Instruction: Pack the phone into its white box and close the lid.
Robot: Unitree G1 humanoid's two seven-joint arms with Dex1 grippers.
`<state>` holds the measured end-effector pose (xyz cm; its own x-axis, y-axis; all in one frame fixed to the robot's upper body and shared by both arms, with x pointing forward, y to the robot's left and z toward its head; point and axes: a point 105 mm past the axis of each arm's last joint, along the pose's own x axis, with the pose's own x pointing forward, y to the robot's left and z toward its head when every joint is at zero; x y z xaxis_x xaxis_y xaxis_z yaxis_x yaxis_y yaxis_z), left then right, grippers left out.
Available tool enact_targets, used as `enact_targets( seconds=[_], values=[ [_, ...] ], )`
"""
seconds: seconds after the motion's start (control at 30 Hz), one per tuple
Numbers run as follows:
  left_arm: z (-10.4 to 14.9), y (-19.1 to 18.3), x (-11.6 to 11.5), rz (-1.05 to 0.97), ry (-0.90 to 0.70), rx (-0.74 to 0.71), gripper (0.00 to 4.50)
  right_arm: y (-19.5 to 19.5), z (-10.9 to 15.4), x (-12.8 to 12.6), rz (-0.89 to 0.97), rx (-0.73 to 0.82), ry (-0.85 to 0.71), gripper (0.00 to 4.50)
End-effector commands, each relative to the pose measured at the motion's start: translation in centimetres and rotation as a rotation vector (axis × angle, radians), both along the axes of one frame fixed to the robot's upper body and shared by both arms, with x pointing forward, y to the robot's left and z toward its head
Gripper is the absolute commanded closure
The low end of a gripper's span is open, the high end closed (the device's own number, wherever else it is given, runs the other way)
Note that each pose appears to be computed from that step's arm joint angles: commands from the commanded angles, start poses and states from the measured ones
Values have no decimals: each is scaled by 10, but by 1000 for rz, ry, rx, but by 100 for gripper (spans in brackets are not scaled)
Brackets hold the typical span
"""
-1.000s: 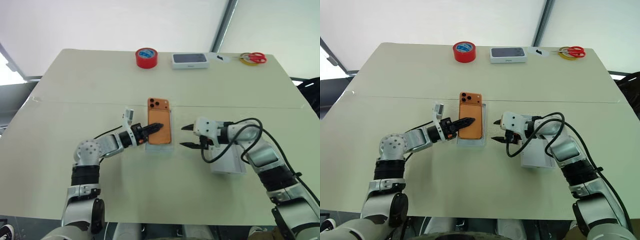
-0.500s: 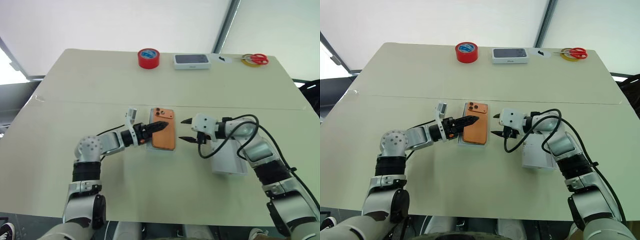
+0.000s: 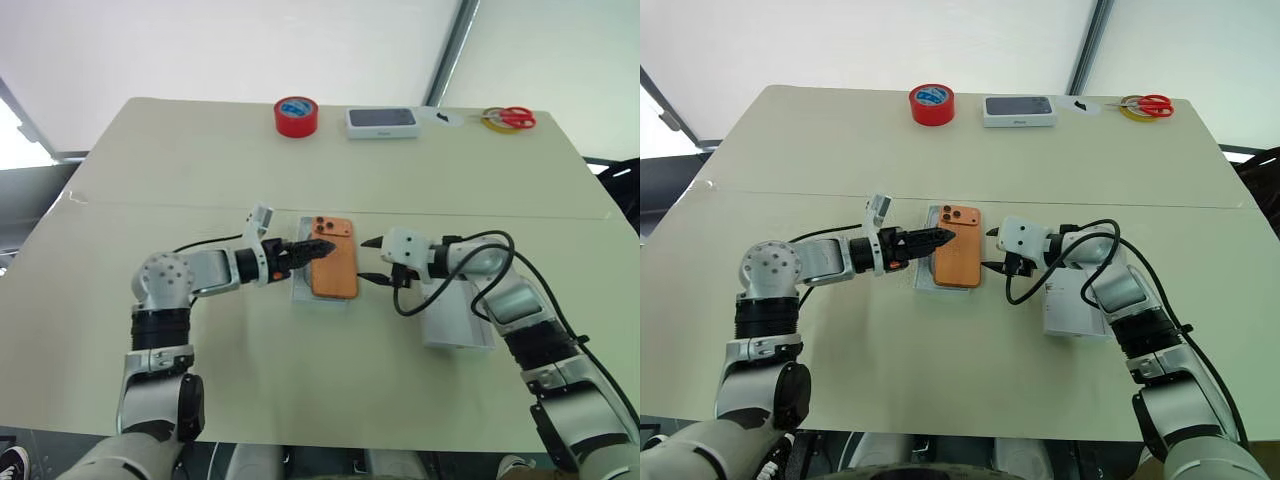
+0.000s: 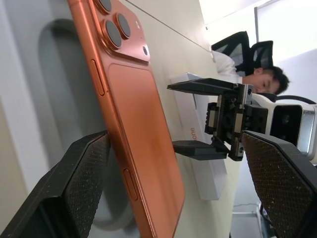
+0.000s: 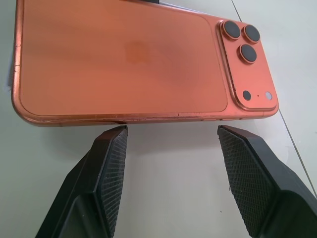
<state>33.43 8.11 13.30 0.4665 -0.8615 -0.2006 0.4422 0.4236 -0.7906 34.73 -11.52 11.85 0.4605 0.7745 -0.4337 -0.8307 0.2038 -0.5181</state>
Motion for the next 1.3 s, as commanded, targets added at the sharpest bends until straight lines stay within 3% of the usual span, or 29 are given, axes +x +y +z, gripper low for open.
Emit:
enact_targets(
  seconds=[0.03,0.2,0.5,0.63,0.87,0.9,0.97,1.0,1.13,1.17,1.3],
  values=[
    [8,18,-2,46,-55,-1,16,7,13,1,21,21,-49,149],
    [11,38,1,115,-119,45,16,11,21,1,28,54,-44,149],
    [11,65,5,167,-534,317,16,16,27,-1,52,68,-30,149],
    [-2,69,1,161,-541,327,16,28,33,-4,94,53,-68,149],
    [-7,69,1,154,-564,347,16,11,29,7,26,24,-60,149],
    [-7,69,2,157,-558,338,69,10,30,8,15,31,-64,149],
    [-4,70,7,171,-610,402,145,1,30,16,-42,29,-51,200],
    [-2,70,10,186,-626,419,204,-3,29,20,-71,13,-59,237],
    [-11,68,19,154,-694,585,425,-8,14,23,-77,-84,-99,448],
    [-14,67,20,138,-701,619,448,-7,11,23,-73,-95,-103,450],
    [-37,60,27,64,-662,767,448,9,-4,17,-28,-125,-92,450]
  ],
)
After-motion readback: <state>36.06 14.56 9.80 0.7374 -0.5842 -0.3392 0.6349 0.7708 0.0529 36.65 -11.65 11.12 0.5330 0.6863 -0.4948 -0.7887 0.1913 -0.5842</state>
